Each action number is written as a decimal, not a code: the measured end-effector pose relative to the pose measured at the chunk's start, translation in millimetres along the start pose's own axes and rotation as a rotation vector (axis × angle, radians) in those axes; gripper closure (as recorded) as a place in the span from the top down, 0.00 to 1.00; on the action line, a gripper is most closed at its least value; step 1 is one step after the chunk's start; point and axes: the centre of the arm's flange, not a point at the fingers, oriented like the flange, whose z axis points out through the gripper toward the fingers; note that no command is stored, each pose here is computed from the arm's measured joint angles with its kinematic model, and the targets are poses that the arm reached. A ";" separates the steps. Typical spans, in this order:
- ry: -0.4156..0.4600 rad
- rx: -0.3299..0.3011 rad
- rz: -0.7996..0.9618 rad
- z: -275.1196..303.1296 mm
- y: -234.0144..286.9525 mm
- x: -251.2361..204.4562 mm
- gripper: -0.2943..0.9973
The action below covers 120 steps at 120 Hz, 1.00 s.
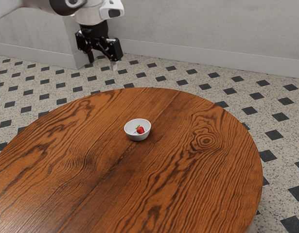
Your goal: Take strawberry from the bowl
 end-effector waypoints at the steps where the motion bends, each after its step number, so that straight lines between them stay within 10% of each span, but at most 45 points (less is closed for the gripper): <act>1: -0.001 0.000 -0.001 0.5 0.0 0.3 0.77; 120: -0.108 0.004 -0.041 238.7 23.0 46.8 0.56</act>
